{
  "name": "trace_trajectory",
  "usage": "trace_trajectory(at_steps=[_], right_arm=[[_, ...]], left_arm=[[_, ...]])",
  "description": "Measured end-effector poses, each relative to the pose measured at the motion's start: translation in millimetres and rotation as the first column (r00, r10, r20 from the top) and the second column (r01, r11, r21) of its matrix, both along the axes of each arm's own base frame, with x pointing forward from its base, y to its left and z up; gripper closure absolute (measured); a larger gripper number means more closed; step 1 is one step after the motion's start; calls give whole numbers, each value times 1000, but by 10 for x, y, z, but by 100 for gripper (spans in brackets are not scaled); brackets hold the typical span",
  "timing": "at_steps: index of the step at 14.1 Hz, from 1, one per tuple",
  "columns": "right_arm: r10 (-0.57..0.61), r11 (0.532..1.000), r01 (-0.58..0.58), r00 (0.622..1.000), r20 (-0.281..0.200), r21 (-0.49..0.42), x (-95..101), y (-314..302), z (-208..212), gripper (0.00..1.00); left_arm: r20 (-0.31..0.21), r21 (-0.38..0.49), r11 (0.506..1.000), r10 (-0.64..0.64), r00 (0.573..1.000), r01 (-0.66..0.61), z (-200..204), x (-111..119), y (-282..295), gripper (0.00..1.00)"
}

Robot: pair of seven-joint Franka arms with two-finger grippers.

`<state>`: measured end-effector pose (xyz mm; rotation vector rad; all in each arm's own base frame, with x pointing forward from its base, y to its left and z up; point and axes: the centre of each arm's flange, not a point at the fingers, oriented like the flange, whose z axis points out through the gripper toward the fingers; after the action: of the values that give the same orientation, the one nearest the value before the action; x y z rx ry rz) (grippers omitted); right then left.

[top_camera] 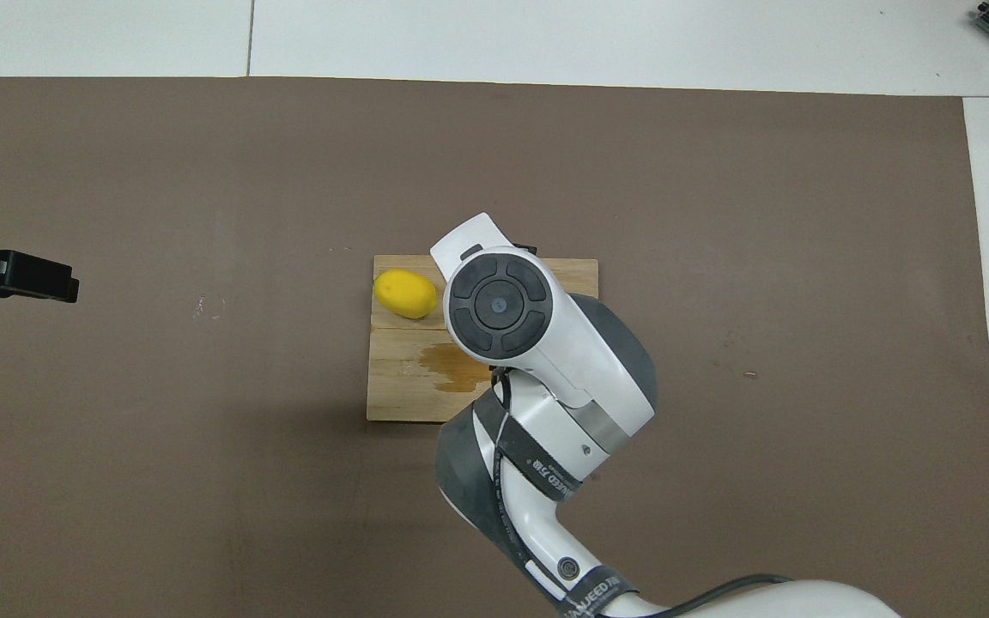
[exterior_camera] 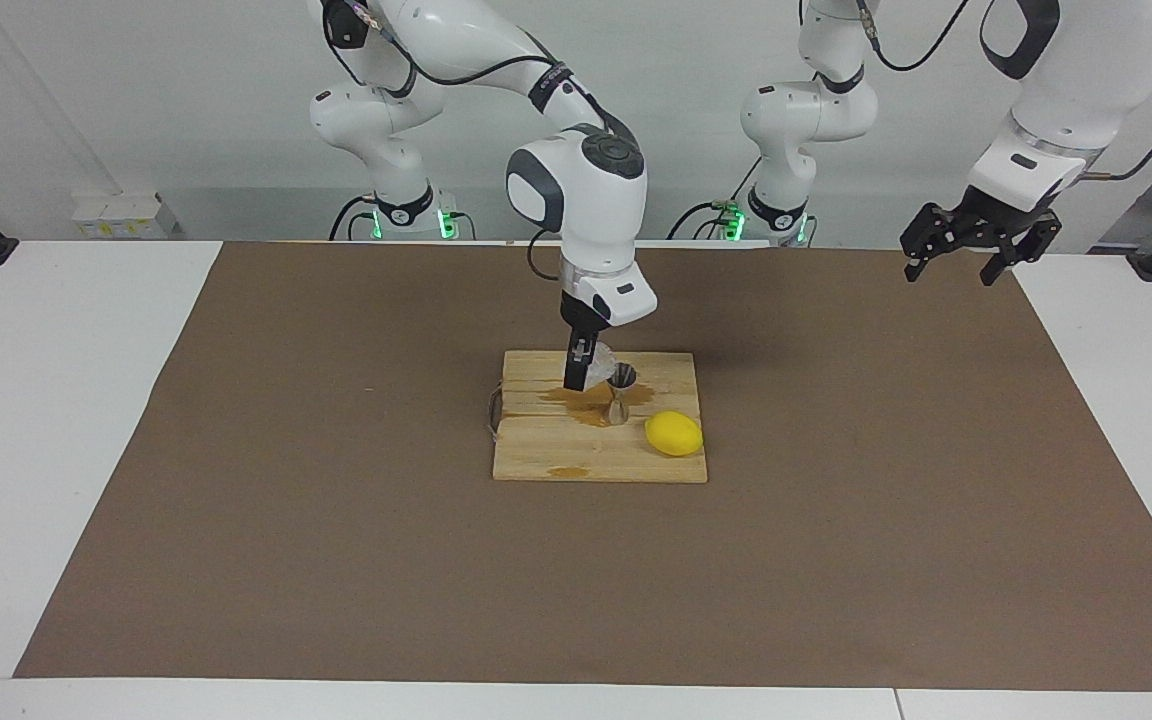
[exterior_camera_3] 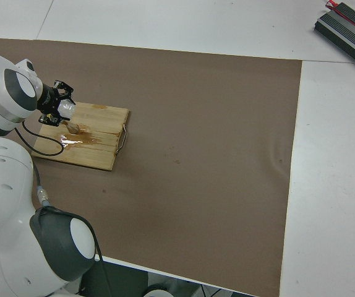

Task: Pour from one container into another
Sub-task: 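Tilt the white cup over the metal cup with the right gripper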

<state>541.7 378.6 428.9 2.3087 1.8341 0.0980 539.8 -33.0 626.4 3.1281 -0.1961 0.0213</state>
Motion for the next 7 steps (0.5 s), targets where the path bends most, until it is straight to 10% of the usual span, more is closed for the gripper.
trace_trajectory(at_steps=[7], right_arm=[[-7, 999, 10, 999, 52, -49, -82, 133, -24, 44]], left_arm=[[0, 0, 1000, 0, 1000, 0, -2, 0, -3, 0]])
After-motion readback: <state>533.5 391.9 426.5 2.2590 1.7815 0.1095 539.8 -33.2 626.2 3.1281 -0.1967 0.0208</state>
